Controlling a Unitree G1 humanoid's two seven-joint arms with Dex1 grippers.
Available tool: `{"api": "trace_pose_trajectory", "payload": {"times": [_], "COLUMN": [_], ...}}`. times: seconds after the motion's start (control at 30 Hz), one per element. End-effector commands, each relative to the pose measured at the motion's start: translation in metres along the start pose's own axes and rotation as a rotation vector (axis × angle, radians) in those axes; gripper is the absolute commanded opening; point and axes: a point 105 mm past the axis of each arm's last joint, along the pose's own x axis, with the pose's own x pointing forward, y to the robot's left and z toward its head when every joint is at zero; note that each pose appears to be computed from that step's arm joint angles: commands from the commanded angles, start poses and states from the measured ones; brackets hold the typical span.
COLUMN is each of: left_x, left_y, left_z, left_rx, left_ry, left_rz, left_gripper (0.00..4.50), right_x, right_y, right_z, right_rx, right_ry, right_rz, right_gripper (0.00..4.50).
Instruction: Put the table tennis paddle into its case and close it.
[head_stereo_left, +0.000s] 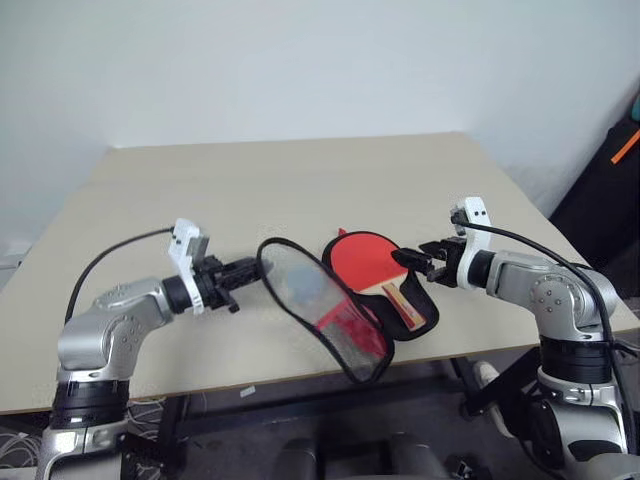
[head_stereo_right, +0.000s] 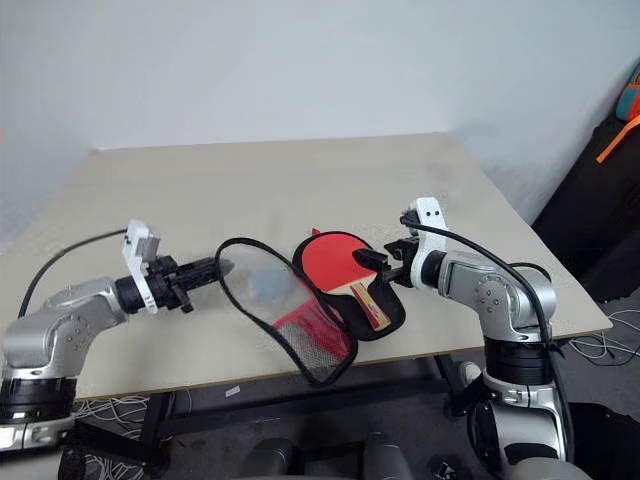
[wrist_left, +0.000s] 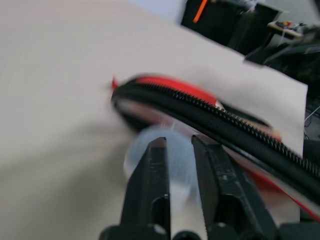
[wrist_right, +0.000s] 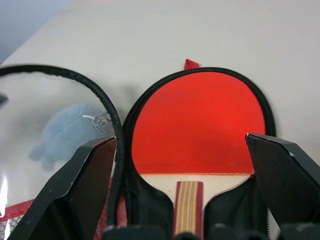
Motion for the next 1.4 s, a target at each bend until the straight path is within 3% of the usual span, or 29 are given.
{"api": "trace_pose_trajectory", "payload": {"times": [0.03, 0.13, 0.27, 0.47, 0.63, 0.8, 0.93, 1.23, 1.4], "left_x": [0.016, 0.036, 0.078, 0.112, 0.119, 0.113, 0.095, 0.088, 0.096], "left_y": [-0.017, -0.026, -0.025, -0.072, -0.088, -0.092, -0.094, -0.104, -0.111], "left_z": [0.024, 0.032, 0.016, -0.010, -0.021, -0.025, -0.041, -0.089, -0.099], "left_rx": [0.027, 0.016, 0.084, 0.019, -0.002, -0.133, -0.183, -0.216, -0.288], "left_ry": [-0.073, -0.112, -0.063, -0.051, -0.010, 0.048, 0.156, 0.337, 0.351], "left_rz": [-0.086, -0.124, -0.001, -0.096, -0.130, -0.154, -0.182, -0.176, -0.180], "left_gripper": [0.74, 0.74, 0.74, 0.74, 0.74, 0.74, 0.74, 3.79, 3.79], "right_x": [-0.008, -0.013, -0.028, -0.062, -0.084, -0.090, -0.084, -0.070, -0.067], "right_y": [0.005, -0.005, -0.028, -0.046, -0.034, -0.014, -0.011, 0.004, 0.009], "right_z": [0.019, 0.027, 0.046, 0.084, 0.096, 0.075, 0.069, 0.055, 0.049], "right_rx": [-0.046, -0.052, -0.064, -0.158, -0.351, -0.483, -0.514, -0.494, -0.475], "right_ry": [-0.065, -0.086, -0.129, -0.211, -0.175, -0.032, 0.010, 0.023, 0.021], "right_rz": [0.001, -0.037, -0.140, -0.218, -0.105, 0.092, 0.134, 0.200, 0.209], "right_gripper": [4.50, 4.50, 4.50, 4.50, 4.50, 4.50, 4.50, 4.50, 4.50]}}
